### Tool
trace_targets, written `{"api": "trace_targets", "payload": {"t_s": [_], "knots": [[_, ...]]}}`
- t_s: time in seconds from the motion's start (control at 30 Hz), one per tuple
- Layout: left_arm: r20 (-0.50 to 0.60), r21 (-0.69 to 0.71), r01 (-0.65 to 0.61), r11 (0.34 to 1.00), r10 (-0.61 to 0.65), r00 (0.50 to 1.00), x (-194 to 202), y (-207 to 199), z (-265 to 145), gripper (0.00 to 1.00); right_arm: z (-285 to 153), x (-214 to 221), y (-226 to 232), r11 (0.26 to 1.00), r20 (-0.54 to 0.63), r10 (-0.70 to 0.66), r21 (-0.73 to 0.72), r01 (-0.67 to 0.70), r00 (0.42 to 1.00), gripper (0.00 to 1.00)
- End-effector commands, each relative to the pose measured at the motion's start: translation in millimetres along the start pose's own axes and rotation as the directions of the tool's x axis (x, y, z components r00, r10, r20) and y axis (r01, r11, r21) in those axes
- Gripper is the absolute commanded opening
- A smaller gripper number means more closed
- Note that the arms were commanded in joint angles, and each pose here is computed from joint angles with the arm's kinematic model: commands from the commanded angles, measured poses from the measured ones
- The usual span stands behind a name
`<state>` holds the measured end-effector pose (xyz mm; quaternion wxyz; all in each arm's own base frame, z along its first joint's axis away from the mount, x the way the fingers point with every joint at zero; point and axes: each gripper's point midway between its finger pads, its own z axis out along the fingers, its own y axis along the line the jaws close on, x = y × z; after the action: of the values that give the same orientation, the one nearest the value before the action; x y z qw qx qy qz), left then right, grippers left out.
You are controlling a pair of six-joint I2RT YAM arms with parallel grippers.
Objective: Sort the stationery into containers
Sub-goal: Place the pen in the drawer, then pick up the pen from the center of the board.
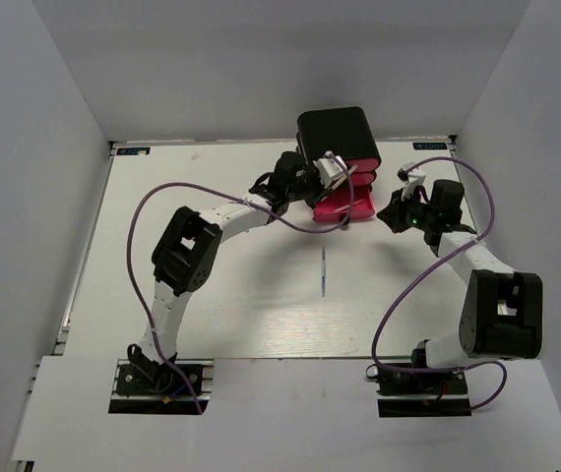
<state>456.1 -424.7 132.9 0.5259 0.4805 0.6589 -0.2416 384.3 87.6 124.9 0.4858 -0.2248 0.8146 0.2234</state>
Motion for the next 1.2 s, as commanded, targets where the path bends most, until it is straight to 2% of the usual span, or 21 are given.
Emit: {"api": "trace_targets", "payload": {"t_s": [0.0,0.07,0.1,0.2,0.23,0.33,0.4,0.5,0.77,0.87,0.9,0.93,0.97,1.0,1.03,1.1,1.17], "knots": [[0.073,-0.101,-0.068,0.993,0.076,0.994,-36,30,3,0.0,-4,-1,6,1.0,0.016,0.01,-0.03,-0.01,1.0,0.0],[0.065,-0.108,-0.066,0.992,0.073,0.995,-33,33,8,0.0,-4,0,7,0.999,0.016,0.008,-0.035,-0.008,1.0,0.0],[0.044,-0.099,-0.059,0.993,0.064,0.997,-24,31,10,0.0,-3,0,7,0.999,0.015,-0.001,-0.039,0.001,1.0,0.03],[0.032,-0.094,-0.055,0.994,0.058,0.998,-19,31,13,0.05,-4,0,11,0.997,0.014,-0.024,-0.069,0.025,1.0,0.2],[0.024,-0.091,-0.053,0.994,0.055,0.998,-17,30,13,0.07,-4,2,15,0.995,0.006,-0.02,-0.095,0.021,1.0,0.29],[0.012,-0.086,-0.049,0.995,0.05,0.999,-11,28,13,0.17,-3,1,24,0.987,0.012,-0.042,-0.153,0.044,0.999,0.41],[0.02,-0.089,-0.051,0.995,0.053,0.998,-14,28,11,0.27,-2,2,25,0.985,0.011,-0.051,-0.165,0.052,0.999,0.42],[0.019,-0.08,-0.053,0.995,0.055,0.998,-14,20,7,0.33,-1,0,27,0.981,0.016,-0.064,-0.184,0.066,0.998,0.44],[0.064,-0.098,-0.068,0.993,0.074,0.995,-37,18,-16,0.41,-1,0,30,0.972,0.016,-0.096,-0.216,0.097,0.995,0.46],[0.09,-0.108,-0.065,0.992,0.075,0.993,-48,18,-24,0.41,-2,1,37,0.96,0.024,-0.119,-0.25,0.122,0.993,0.48],[0.13,-0.122,-0.061,0.991,0.077,0.989,-68,21,-32,0.41,-4,1,45,0.947,0.031,-0.117,-0.298,0.121,0.993,0.48],[0.135,-0.12,-0.039,0.992,0.055,0.989,-70,19,-37,0.41,-5,3,50,0.933,0.032,-0.141,-0.329,0.144,0.989,0.48],[0.15,-0.123,-0.029,0.992,0.047,0.988,-76,18,-42,0.41,-5,4,53,0.907,0.057,-0.213,-0.359,0.219,0.975,0.48],[0.171,-0.128,-0.018,0.992,0.039,0.985,-87,19,-48,0.43,-12,10,73,0.85,0.075,-0.245,-0.463,0.251,0.967,0.48],[0.204,-0.131,0.012,0.991,0.015,0.979,-104,18,-62,0.46,-13,14,80,0.818,0.09,-0.278,-0.5,0.285,0.956,0.48],[0.21,-0.12,0.06,0.991,-0.034,0.977,-111,12,-76,0.52,-21,32,92,0.689,0.174,-0.434,-0.569,0.45,0.884,0.55],[0.231,-0.117,0.146,0.982,-0.116,0.966,-123,6,-99,0.6,-20,50,110,0.555,0.232,-0.537,-0.627,0.547,0.811,0.6]]}}
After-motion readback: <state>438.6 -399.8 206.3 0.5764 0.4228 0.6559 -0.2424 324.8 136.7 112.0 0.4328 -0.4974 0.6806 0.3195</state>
